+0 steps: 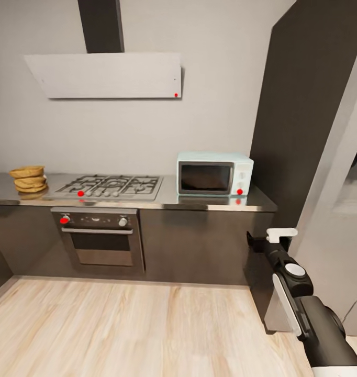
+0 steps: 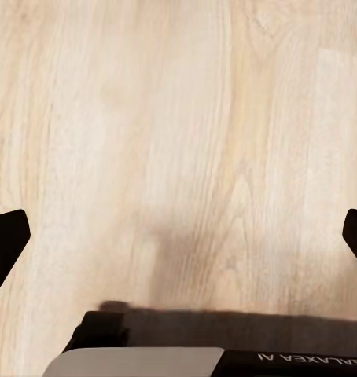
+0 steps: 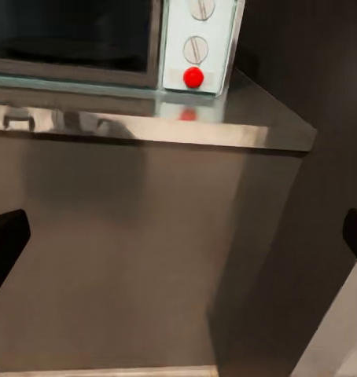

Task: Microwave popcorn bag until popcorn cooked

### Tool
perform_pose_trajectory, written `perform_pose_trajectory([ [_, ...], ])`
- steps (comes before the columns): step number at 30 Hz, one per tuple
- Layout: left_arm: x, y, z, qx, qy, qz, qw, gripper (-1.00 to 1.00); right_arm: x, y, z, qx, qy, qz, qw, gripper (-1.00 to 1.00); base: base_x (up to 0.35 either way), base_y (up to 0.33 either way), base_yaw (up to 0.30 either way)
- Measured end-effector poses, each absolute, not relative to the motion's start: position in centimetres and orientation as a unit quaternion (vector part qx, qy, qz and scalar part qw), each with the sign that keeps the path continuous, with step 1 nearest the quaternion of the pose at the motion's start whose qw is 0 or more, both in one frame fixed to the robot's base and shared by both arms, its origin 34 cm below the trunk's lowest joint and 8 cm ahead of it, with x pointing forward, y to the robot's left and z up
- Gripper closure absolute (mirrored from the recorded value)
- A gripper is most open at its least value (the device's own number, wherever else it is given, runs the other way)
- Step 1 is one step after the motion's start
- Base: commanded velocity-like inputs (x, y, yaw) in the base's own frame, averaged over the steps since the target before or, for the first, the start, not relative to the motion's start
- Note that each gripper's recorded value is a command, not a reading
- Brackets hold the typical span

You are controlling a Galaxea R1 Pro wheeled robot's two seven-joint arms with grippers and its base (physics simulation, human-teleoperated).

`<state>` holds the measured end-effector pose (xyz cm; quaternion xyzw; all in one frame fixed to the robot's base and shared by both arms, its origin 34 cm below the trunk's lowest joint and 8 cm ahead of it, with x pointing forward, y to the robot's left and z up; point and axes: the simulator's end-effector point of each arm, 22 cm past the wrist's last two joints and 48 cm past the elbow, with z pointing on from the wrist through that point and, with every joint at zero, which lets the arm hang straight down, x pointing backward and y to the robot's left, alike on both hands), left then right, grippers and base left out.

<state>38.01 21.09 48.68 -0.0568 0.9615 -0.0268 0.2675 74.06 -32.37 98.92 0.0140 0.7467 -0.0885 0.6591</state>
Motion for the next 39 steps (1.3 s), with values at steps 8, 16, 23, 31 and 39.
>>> perform_pose_trajectory([
  [8,38.1,20.5,48.7,-0.055,0.962,-0.03,0.267,-1.0,73.9,-32.5,98.8,0.014,0.748,-0.09,0.657,-1.0,0.037,-0.046,0.0],
  [16,38.7,20.4,49.9,-0.055,0.961,-0.034,0.27,-1.0,73.9,-32.1,99.4,0.011,0.75,-0.088,0.655,-1.0,0.009,-0.007,0.0],
  [23,38.7,20.4,51.0,-0.056,0.961,-0.033,0.269,-1.0,73.9,-32.1,100.6,0.011,0.751,-0.087,0.655,-1.0,0.183,-0.06,0.0],
  [31,38.8,20.4,52.3,-0.055,0.961,-0.034,0.269,-1.0,73.9,-32.1,101.8,0.01,0.751,-0.087,0.655,-1.0,0.248,-0.027,0.0],
  [39,38.8,20.4,53.5,-0.056,0.961,-0.035,0.269,-1.0,73.9,-32.0,103.0,0.011,0.751,-0.087,0.654,-1.0,0.143,-0.001,0.0],
])
